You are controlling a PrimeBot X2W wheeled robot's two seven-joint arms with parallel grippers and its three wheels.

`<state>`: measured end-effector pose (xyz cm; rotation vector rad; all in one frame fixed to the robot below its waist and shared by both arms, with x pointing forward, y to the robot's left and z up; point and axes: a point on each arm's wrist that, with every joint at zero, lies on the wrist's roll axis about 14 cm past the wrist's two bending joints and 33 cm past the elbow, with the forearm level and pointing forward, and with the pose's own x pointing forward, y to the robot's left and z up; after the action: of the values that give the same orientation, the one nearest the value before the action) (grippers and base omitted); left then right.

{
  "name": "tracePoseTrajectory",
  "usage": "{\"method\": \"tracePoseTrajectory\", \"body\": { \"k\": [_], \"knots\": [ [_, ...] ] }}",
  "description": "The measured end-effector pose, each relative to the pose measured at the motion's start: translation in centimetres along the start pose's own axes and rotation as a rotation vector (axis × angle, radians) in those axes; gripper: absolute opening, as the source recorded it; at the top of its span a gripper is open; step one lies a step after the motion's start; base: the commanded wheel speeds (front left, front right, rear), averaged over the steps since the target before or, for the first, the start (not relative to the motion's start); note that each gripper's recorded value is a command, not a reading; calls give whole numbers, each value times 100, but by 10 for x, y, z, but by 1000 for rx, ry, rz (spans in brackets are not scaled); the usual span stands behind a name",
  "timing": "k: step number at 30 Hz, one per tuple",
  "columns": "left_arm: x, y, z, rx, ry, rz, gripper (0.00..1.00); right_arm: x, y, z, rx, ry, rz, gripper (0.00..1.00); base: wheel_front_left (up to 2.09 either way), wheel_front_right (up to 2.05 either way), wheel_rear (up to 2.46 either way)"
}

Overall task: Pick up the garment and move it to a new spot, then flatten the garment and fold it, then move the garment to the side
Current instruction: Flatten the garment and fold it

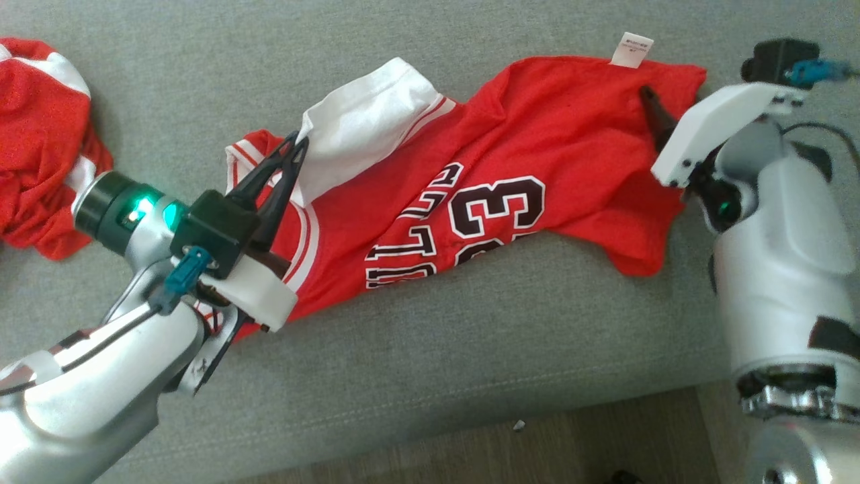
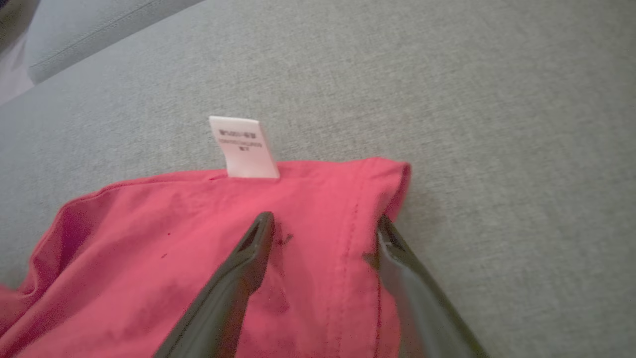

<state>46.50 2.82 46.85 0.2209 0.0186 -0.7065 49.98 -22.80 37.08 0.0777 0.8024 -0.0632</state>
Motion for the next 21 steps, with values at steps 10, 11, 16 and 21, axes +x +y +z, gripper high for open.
{"method": "tracePoseTrajectory", "body": {
  "k": [10, 11, 16, 21],
  "knots": [
    [-3, -1, -4, -2, 16, -6, 0, 2, -18, 8, 43, 84, -58, 100, 0, 0, 0],
    [-4, -1, -5, -3, 20, -5, 0, 3, -18, 9, 42, 87, -58, 100, 0, 0, 0],
    [-5, 0, -10, -5, 37, -6, 0, 7, -17, 16, 30, 85, -62, 100, 0, 0, 0],
    [-7, -1, -14, -10, 50, -9, 0, 10, -17, 23, 9, 85, -73, 100, 0, 0, 0]
  ]
}}
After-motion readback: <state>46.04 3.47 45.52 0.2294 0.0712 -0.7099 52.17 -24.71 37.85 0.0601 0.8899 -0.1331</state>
